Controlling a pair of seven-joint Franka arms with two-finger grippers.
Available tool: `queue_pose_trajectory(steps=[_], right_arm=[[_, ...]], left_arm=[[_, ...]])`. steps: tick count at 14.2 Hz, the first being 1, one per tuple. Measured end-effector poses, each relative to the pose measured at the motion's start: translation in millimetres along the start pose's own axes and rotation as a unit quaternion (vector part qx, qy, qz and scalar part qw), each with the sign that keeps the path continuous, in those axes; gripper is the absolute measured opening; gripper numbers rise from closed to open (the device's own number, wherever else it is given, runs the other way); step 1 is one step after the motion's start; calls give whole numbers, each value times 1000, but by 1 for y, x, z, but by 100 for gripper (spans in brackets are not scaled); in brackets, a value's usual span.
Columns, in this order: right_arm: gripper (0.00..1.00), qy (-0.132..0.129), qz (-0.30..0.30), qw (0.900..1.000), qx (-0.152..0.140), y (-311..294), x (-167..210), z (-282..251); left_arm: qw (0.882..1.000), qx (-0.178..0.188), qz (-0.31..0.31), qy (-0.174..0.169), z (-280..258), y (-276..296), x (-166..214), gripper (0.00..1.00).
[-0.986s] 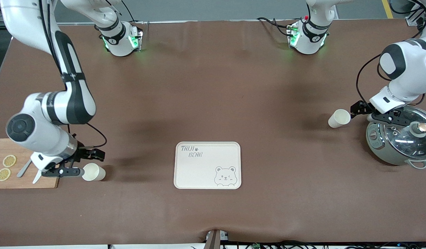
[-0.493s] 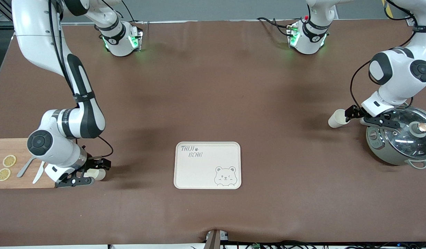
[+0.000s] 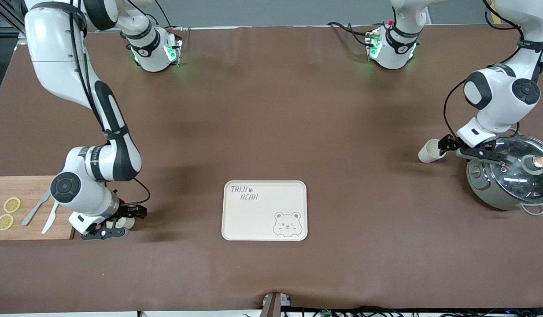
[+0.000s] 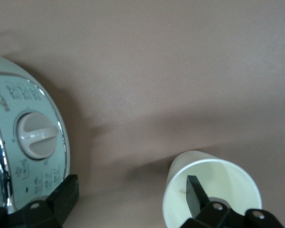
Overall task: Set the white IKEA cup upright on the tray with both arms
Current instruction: 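Close both grippers on the rims of the two white cups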
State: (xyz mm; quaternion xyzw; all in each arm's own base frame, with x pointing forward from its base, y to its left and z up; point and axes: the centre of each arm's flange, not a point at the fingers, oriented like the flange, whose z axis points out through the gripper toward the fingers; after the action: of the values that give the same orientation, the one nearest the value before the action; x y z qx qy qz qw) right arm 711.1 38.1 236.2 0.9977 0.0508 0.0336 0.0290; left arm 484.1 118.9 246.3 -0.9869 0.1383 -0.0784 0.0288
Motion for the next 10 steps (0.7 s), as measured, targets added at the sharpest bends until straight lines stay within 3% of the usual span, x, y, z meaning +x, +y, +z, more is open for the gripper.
queue_pose_trajectory(steps=[4, 6, 8, 10], right_arm=[[36, -1, 1, 1000, -1, 2, 0, 0], [18, -1, 2, 1000, -1, 3, 0, 0], [12, -1, 2, 1000, -1, 3, 0, 0], [3, 1, 2, 1000, -1, 4, 1, -2]], left_arm=[[1000, 2, 1, 4, 8, 5, -7, 100], [1000, 1, 2, 3, 10, 6, -8, 100], [1000, -2, 9, 1, 13, 10, -8, 100], [1000, -5, 22, -1, 18, 18, -5, 81]])
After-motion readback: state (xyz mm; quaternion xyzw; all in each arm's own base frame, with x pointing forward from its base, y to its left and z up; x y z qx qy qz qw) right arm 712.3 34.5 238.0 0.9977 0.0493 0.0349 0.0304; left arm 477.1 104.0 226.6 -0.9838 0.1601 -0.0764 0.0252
